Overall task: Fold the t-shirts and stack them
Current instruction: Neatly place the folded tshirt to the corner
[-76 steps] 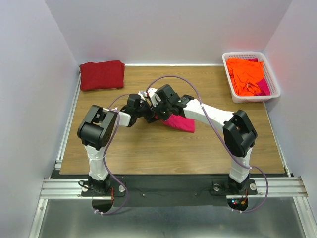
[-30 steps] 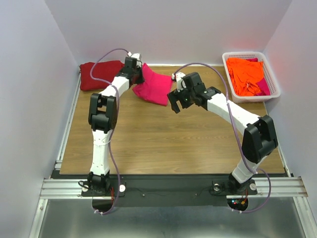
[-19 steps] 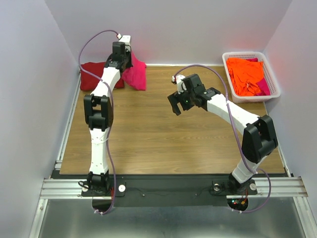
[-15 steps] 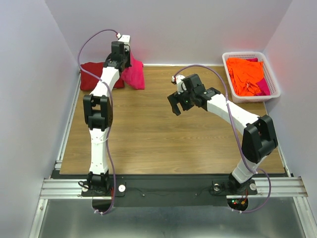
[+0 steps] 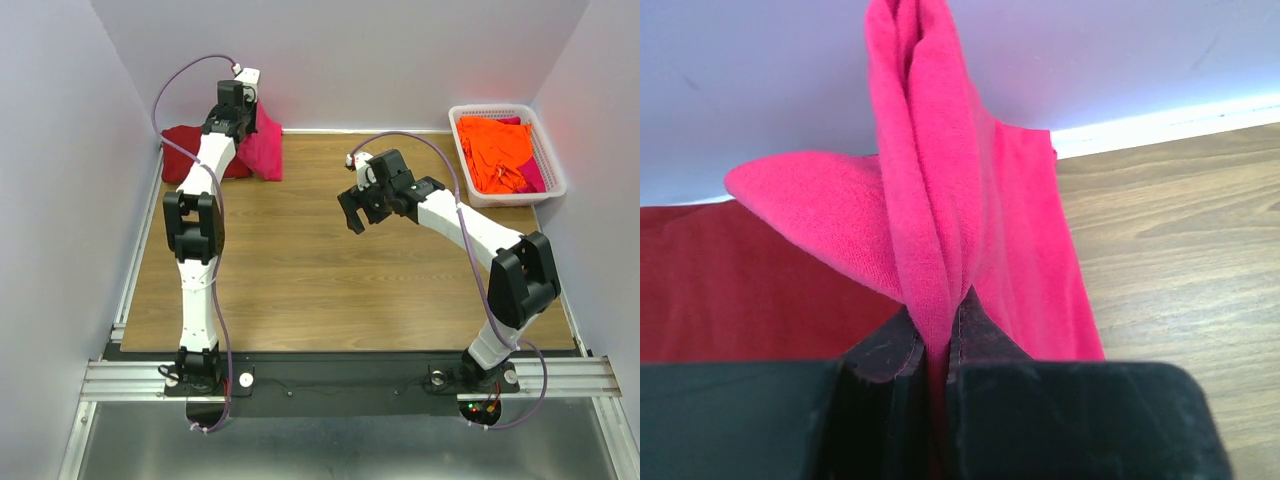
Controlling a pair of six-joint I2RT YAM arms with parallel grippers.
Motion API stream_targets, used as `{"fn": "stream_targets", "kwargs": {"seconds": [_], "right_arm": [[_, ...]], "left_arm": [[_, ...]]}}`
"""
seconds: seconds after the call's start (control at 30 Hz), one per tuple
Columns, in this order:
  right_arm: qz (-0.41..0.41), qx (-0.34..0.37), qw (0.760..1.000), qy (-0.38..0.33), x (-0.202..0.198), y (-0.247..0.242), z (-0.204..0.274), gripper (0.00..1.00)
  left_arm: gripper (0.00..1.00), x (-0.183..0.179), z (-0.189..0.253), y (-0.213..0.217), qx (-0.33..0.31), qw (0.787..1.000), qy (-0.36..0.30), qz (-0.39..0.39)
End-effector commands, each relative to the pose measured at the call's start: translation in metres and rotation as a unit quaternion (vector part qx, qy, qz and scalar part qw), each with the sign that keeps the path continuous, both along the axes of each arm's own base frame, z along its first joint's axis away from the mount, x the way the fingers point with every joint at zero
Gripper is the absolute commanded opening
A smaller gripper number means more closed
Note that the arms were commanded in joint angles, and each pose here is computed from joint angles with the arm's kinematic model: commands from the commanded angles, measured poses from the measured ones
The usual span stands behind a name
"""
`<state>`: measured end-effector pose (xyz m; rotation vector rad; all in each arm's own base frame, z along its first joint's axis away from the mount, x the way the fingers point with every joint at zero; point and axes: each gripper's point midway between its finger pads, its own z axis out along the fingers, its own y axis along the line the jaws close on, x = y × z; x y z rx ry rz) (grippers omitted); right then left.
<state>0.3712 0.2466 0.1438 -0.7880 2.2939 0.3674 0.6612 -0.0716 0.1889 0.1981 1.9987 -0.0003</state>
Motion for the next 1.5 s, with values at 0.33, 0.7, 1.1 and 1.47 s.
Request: {"fn": "stream_targets", "kwargs": {"seconds": [0.33,0.7,1.1,1.47], "right_arm": [[0.008,0.009,1.0,-0.01,0.005,0.006,0.009,1.0],[0.011,0.01,1.0,-0.004,0.005,0.008,0.007,1.0],[0.01,0.007,1.0,0.006,0.007,0.009,0.0,1.0],[0.011,-0.001,1.0,0.02,0.007,0.01,-0.011,1.0]], "left_arm": [[0.0,-0.022,0.171,0.008,0.029,0.986,-0.16,-0.021],[0.0,-0.025,0.177,0.016,0.029,0.986,-0.16,-0.029],[0.0,-0.011,0.142,0.07,-0.008,0.991,-0.131,-0.018],[0.0,0.009,0.064,0.135,-0.025,0.997,-0.075,-0.01]]}}
